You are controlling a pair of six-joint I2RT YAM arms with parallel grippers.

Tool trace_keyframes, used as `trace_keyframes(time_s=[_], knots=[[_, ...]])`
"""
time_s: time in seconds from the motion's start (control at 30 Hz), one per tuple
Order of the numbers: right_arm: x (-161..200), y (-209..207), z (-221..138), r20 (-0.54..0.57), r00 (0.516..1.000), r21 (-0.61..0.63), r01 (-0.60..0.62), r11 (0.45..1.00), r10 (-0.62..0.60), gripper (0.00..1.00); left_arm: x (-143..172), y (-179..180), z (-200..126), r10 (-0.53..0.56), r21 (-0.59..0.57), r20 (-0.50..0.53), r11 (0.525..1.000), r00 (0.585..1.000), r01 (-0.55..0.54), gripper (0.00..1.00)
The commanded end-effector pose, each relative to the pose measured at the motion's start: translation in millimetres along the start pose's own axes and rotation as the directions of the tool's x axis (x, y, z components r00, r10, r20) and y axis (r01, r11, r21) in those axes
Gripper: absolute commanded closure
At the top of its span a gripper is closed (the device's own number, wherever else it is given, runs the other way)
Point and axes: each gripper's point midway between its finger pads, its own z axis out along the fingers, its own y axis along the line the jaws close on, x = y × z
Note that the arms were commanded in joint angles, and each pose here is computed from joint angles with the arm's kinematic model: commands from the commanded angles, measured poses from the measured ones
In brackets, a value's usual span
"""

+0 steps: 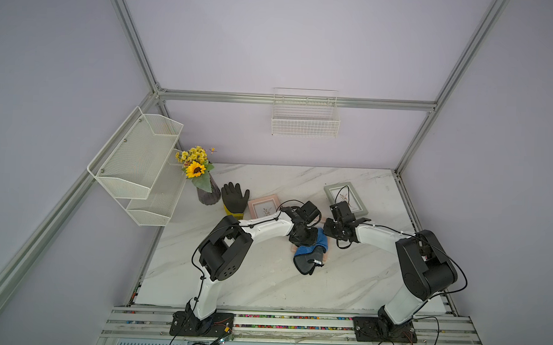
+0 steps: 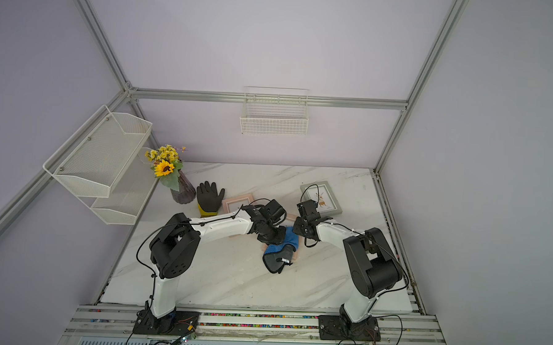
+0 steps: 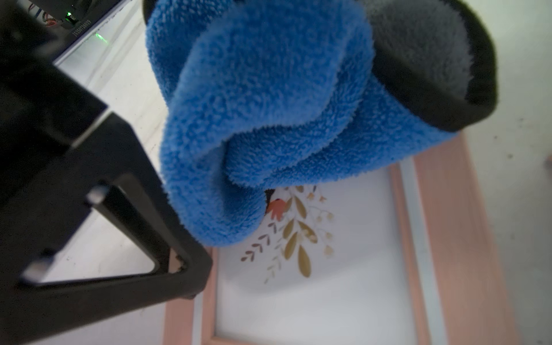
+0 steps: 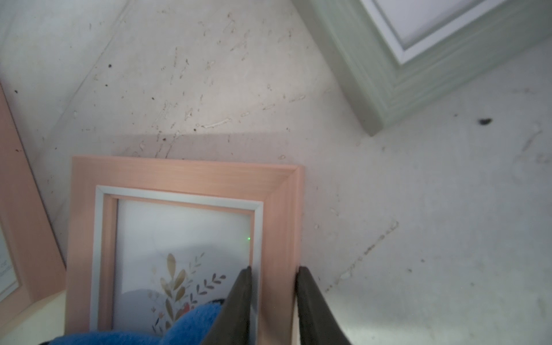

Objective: Wipe the picture frame with a cloth
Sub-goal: Wipe the dirt from the picture frame.

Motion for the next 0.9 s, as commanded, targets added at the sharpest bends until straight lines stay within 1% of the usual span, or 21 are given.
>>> trace_keyframes(time_s=[0.0,0.07,0.17,0.3,0.4,0.47,0.53,0.6,0.7,0.73,0.8,0.87], knots=[[20,-20,6,-0.057,0.998,0.07,0.016,0.997,-0.011,0.72,-37,2,-22,0.014,-0.017,0.085,1.0,0.996,-0.012,0.95],[20,-19,6,-0.059,0.998,0.068,0.019,0.998,-0.015,0.72,-53,9,-30,0.015,-0.029,0.109,1.0,0.994,-0.012,0.94],[19,-18,6,-0.056,0.998,0.067,0.02,0.998,-0.016,0.72,-74,17,-33,0.025,-0.049,0.137,0.999,0.99,-0.018,0.94],[18,-18,5,-0.055,0.998,0.068,0.02,0.997,-0.016,0.72,-93,28,-18,0.017,-0.045,0.128,0.999,0.992,-0.011,0.94],[18,-19,5,-0.057,0.998,0.073,0.02,0.997,-0.016,0.72,-101,39,-4,0.008,-0.062,0.115,0.998,0.993,-0.001,0.94],[18,-18,5,-0.056,0.998,0.071,0.02,0.997,-0.016,0.72,-100,43,1,0.006,-0.068,0.102,0.998,0.995,0.001,0.94],[17,-18,4,-0.052,0.999,0.072,0.019,0.997,-0.015,0.72,-95,44,0,0.004,-0.068,0.092,0.998,0.996,0.002,0.95],[17,-19,4,-0.051,0.999,0.076,0.019,0.997,-0.015,0.72,-84,41,-6,0.009,-0.06,0.083,0.998,0.997,-0.004,0.95],[17,-19,7,-0.054,0.998,0.077,0.019,0.997,-0.015,0.72,-57,40,-17,0.027,-0.075,0.07,0.997,0.997,-0.021,0.95],[16,-18,8,-0.054,0.998,0.077,0.017,0.997,-0.013,0.72,-43,43,-21,0.025,-0.078,0.06,0.997,0.998,-0.021,0.95],[15,-17,10,-0.055,0.998,0.079,0.015,0.997,-0.01,0.72,-30,42,-34,0.021,-0.06,0.076,0.998,0.997,-0.017,0.95],[14,-16,13,-0.056,0.998,0.081,0.014,0.997,-0.01,0.72,-25,42,-54,0.024,-0.045,0.112,0.999,0.993,-0.019,0.95]])
